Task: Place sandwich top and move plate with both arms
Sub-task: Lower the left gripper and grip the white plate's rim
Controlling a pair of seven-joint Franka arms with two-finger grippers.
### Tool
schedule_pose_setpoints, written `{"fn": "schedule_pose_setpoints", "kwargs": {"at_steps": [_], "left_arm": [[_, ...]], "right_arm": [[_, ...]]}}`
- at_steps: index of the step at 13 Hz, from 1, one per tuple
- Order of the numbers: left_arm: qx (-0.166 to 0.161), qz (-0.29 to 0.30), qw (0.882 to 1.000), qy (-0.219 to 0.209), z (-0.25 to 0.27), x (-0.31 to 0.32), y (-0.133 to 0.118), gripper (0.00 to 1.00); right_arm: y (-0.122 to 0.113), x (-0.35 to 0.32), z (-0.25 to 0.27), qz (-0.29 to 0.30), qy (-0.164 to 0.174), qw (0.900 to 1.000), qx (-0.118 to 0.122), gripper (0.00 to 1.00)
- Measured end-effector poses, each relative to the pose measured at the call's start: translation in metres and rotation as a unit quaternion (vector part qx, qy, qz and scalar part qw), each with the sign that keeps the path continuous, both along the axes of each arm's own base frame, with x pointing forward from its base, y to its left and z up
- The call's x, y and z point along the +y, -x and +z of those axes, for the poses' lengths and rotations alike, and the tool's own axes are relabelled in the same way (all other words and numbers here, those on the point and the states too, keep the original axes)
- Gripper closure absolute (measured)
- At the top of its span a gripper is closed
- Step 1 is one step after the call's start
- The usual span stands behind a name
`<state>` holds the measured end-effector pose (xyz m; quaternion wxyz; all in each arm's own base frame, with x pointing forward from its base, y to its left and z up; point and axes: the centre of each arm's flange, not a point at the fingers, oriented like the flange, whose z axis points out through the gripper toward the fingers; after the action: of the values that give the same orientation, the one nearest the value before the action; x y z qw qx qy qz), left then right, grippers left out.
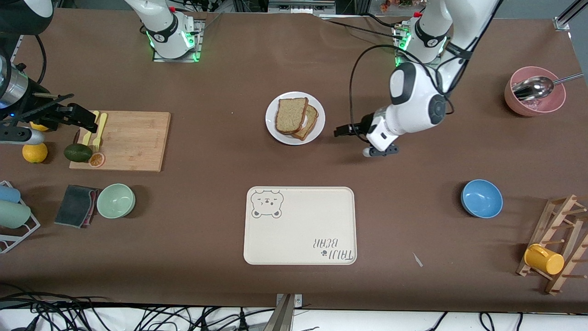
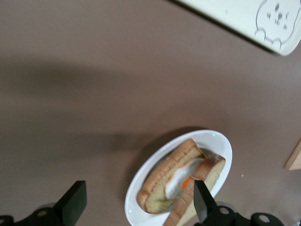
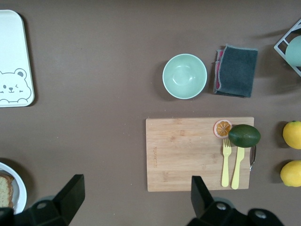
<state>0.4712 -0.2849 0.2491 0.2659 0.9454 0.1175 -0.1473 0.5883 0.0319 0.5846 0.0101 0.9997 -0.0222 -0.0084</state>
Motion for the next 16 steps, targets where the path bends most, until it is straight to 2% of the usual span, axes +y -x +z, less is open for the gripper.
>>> {"fn": "schedule_pose_setpoints", "kwargs": {"at_steps": [3,9,16], "left_arm": [[0.018,-0.017,1.000,0.005,-0.015,-0.024,0.018,0.00],[0.036,-0.031,0.999,0.004,-0.034,-0.038,0.030,0.00],[0.028,-0.029,0.999,0.003,-0.052,-0.058,0.034,0.00]], "right_arm": [[-0.003,0.001,-0.003,0.001,-0.001,1.000,-0.001,0.00],[-0.005,0.000,-0.002,0.000,-0.001,1.000,-0.008,0.00],[-0.006,0.000,-0.002,0.000,-0.002,1.000,-0.012,0.00]]}}
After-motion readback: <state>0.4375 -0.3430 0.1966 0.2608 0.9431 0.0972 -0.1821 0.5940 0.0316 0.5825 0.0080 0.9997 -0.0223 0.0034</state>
